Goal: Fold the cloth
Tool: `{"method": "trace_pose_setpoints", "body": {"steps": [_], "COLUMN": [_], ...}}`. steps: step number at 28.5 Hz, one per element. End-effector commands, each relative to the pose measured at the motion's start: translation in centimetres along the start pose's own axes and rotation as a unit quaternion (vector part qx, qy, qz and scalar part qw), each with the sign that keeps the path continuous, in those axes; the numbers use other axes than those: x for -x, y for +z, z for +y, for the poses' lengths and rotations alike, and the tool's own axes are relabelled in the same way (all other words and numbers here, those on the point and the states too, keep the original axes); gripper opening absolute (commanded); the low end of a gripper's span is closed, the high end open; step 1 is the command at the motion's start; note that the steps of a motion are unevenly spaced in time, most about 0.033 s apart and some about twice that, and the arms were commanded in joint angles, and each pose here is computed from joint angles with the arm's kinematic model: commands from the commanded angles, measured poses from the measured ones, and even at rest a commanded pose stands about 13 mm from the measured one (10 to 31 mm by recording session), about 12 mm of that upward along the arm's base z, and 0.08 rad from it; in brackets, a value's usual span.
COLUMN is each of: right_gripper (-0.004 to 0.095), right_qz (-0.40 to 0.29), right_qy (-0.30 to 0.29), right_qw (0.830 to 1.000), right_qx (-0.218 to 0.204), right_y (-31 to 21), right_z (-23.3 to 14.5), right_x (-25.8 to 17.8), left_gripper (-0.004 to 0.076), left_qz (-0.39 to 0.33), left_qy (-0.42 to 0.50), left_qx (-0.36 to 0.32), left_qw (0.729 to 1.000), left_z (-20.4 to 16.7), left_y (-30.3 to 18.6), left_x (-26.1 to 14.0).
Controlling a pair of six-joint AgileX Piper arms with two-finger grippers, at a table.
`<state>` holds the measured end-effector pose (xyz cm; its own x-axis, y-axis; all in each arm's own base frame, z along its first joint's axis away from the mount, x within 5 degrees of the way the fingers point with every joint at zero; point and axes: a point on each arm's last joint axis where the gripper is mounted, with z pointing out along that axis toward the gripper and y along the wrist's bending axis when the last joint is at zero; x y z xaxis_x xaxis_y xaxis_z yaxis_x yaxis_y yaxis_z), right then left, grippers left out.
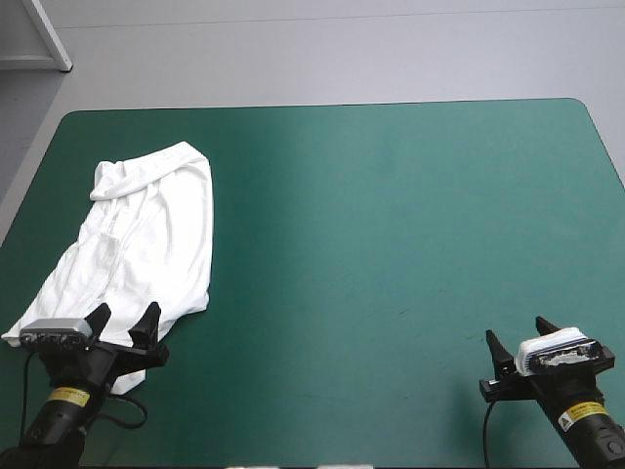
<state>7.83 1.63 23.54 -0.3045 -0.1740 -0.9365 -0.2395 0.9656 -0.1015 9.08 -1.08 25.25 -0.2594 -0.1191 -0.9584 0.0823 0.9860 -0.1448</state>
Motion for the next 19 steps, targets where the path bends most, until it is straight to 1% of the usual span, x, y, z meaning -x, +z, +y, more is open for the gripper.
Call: {"method": "trace_pose_setpoints", "body": {"steps": [1,4,5,9,13,16,19], "right_gripper": [0.0669,0.0669,0.0669,0.0669,0.0669,0.0669,0.0669], "right_qz": [-0.041,-0.041,-0.04,-0.038,-0.038,-0.038,-0.038], "right_qy": [-0.004,-0.003,-0.002,0.007,0.008,0.008,0.008], "right_qw": [0.999,0.999,0.999,0.999,0.999,0.999,0.999], "right_qx": [-0.003,-0.003,-0.002,0.001,0.001,0.001,0.001], "right_y": [-0.2,-0.2,-0.2,-0.3,-0.3,-0.3,-0.3], "right_z": [-0.1,-0.1,-0.1,-0.1,-0.1,-0.1,-0.1], "right_x": [1.5,1.5,1.5,1.5,1.6,1.6,1.6], "left_gripper": [0.0549,0.0549,0.0549,0.0549,0.0549,0.0549,0.0549], "left_qz": [0.011,0.07,0.095,0.107,0.111,0.142,0.17], "left_qy": [0.006,0.012,0.011,0.007,-0.026,-0.038,-0.037], "left_qx": [0.008,0.014,0.017,0.033,0.089,0.126,0.14], "left_qw": [1.0,0.997,0.995,0.994,0.989,0.981,0.975], "left_z": [-0.3,-0.3,-0.4,0.2,3.5,6.5,8.4], "left_y": [2.1,5.4,7.8,11.8,15.3,17.4,19.1], "left_x": [3.5,5.1,6.1,8.7,11.0,11.7,12.1]}}
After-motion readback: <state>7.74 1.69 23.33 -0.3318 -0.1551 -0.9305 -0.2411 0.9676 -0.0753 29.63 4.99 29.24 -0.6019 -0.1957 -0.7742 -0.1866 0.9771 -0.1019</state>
